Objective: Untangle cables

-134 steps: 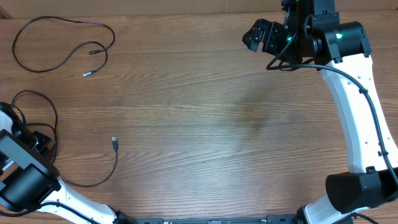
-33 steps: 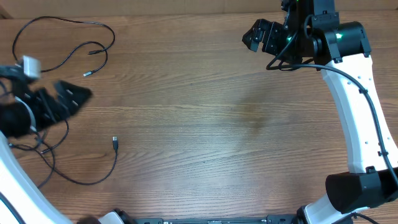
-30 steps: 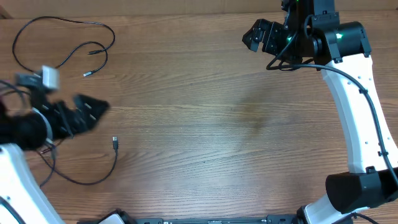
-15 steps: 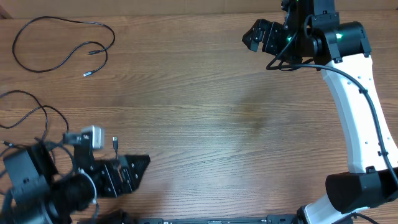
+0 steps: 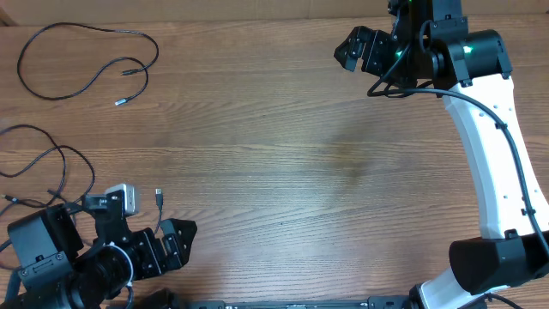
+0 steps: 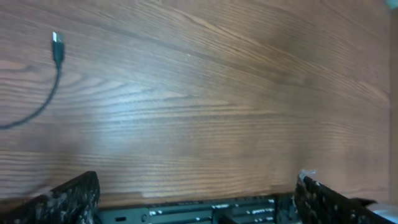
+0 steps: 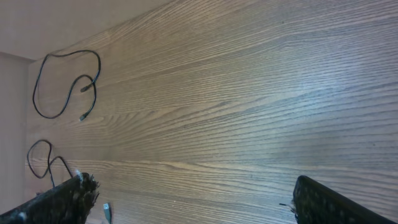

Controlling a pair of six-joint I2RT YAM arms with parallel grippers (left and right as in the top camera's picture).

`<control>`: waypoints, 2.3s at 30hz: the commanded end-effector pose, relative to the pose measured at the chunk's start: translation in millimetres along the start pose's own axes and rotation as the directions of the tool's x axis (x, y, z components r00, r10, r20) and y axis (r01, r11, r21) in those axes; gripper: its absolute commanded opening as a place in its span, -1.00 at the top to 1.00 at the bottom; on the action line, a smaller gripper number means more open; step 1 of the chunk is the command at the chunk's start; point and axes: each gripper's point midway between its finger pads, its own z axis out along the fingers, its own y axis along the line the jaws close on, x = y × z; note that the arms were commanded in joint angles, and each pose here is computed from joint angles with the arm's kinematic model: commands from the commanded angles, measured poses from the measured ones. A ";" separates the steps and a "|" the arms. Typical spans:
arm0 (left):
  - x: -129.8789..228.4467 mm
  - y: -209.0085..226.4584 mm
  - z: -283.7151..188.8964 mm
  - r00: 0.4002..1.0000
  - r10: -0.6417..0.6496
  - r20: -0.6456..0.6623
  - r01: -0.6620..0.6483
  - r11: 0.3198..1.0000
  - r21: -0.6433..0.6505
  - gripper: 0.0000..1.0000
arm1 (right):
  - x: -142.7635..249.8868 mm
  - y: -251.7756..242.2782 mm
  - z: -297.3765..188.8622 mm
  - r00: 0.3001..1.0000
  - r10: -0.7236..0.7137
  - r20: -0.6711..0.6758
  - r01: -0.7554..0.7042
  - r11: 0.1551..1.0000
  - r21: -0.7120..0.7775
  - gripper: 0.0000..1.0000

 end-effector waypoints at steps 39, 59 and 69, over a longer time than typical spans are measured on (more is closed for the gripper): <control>-12.7 -15.0 108.4 0.496 0.582 0.644 -0.718 0.692 -0.073 -0.99 | -3.8 3.7 -13.3 0.999 -0.016 0.035 0.016 1.000 -0.007 -1.00; -58.2 40.3 122.1 0.429 0.422 0.799 -0.422 0.875 -0.237 -0.99 | -3.8 3.6 -13.3 0.999 -0.016 0.036 0.016 1.000 -0.007 -1.00; -56.0 69.6 133.4 0.470 0.512 0.719 -0.369 0.854 -0.367 -0.99 | -3.8 3.6 -13.3 0.999 -0.016 0.036 0.016 1.000 -0.007 -1.00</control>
